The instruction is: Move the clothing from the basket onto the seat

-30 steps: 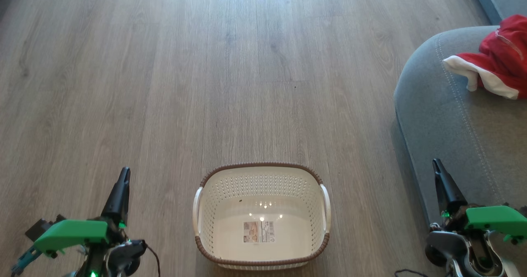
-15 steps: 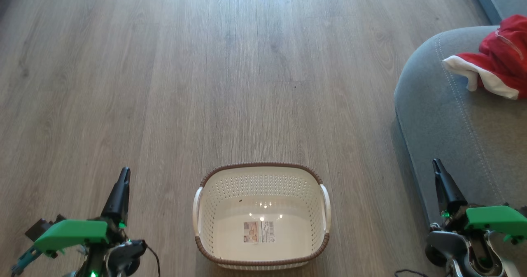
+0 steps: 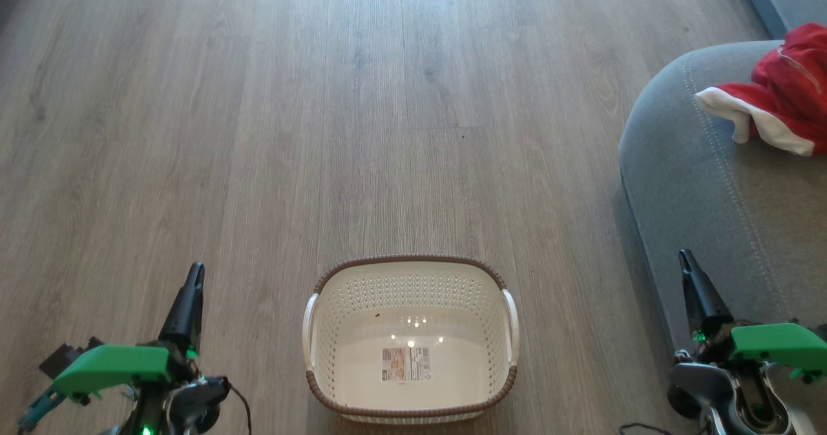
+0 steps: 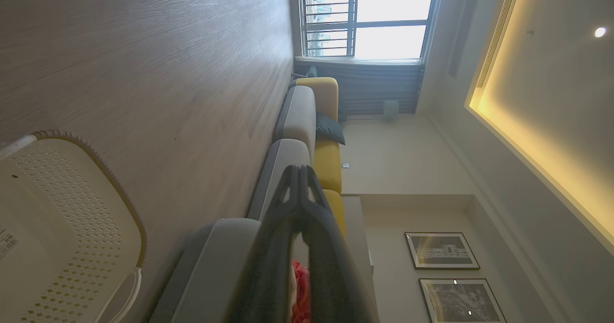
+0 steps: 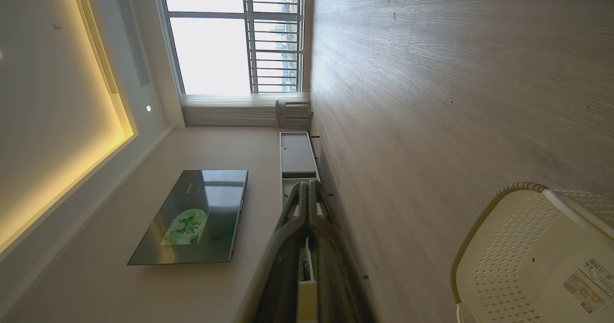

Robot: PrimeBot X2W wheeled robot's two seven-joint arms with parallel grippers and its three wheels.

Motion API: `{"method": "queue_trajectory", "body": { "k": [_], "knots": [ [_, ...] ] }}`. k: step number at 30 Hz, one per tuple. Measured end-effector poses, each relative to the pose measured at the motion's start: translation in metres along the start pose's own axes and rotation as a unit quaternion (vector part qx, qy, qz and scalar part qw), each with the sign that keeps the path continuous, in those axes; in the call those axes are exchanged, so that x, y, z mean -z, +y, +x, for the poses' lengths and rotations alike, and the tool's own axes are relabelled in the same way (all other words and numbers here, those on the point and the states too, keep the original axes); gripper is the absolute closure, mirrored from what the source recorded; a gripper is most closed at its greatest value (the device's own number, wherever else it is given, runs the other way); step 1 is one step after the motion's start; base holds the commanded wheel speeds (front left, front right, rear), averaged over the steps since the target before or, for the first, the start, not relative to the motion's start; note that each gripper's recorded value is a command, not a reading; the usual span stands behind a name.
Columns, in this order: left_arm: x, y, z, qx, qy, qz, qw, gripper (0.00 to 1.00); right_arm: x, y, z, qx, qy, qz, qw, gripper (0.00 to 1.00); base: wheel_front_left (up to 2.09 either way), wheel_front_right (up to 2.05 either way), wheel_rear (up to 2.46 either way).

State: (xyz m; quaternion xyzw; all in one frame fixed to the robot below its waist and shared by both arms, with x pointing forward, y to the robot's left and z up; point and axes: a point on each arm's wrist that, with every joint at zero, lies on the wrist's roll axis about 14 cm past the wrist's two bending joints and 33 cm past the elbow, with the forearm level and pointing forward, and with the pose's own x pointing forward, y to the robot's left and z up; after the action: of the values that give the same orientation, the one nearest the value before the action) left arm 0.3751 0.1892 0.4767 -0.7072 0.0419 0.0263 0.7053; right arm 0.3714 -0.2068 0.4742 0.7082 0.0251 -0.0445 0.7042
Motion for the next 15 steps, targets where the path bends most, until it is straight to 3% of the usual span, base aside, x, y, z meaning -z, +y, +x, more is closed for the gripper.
{"method": "queue_trajectory", "body": {
  "k": [15],
  "knots": [
    [0.0, 0.0, 0.0, 0.0, 0.0, 0.0, 1.0, 1.0, 0.0, 0.0, 0.0, 0.0, 0.0, 0.0, 1.0, 1.0, 0.0, 0.0, 0.0]
  ]
}}
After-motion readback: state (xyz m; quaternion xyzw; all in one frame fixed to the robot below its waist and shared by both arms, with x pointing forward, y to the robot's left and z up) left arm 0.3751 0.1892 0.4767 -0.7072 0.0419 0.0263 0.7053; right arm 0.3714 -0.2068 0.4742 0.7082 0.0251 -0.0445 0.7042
